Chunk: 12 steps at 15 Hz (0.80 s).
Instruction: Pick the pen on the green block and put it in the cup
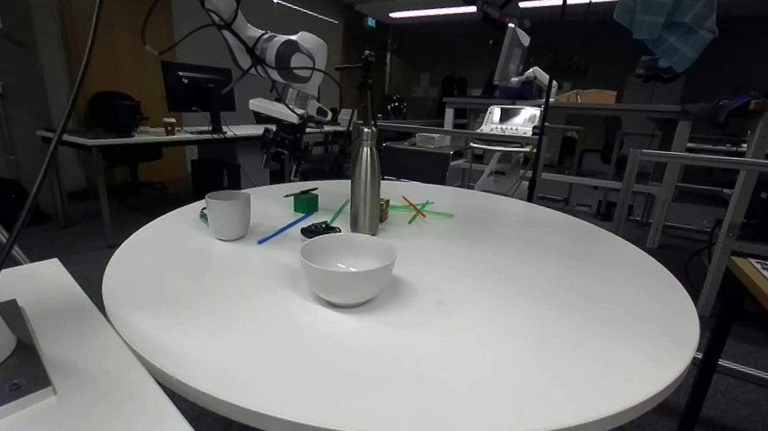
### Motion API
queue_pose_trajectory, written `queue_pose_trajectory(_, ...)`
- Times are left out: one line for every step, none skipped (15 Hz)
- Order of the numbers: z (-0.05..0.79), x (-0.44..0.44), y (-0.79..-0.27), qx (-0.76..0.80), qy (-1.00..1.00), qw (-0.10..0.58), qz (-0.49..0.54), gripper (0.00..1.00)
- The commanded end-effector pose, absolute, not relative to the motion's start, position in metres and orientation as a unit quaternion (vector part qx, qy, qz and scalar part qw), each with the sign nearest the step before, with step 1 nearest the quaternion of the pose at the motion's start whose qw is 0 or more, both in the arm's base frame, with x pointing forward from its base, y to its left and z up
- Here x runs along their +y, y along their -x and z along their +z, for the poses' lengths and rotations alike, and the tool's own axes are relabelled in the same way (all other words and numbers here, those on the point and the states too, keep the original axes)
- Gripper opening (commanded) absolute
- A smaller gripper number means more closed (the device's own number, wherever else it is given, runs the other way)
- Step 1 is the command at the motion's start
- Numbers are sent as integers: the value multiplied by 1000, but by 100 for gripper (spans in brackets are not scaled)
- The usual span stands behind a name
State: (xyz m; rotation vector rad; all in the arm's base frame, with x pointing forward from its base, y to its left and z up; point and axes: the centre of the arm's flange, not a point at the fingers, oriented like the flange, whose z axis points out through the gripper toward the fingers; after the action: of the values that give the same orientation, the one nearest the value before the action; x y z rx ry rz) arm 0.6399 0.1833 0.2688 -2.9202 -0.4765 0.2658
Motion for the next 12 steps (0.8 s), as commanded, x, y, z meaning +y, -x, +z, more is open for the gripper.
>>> queue_pose_trajectory(263, 193, -653, -151, 983, 69, 85, 100)
queue_pose_trajectory(261, 195, -654, -150, 983, 64, 86, 100)
queue_pose_trajectory(258, 197, -655, -150, 983, 61, 88, 100)
queue_pose_trajectory(256, 199, -656, -151, 983, 55, 90, 100)
queue_pose_trajectory(254, 201, -656, -152, 983, 49, 90, 100)
queue_pose_trajectory(252, 203, -658, -154, 983, 41, 91, 100)
queue_pose_trajectory(250, 206, -658, -155, 983, 34, 91, 100)
queue_pose_trajectory(248, 208, -659, -156, 983, 30, 90, 100)
queue_pose_trajectory(247, 209, -659, -157, 983, 25, 90, 100)
queue_pose_trajectory(245, 210, -660, -158, 983, 24, 90, 100)
queue_pose_trajectory(244, 211, -660, -159, 983, 23, 90, 100)
queue_pose_trajectory(243, 212, -661, -161, 982, 23, 91, 100)
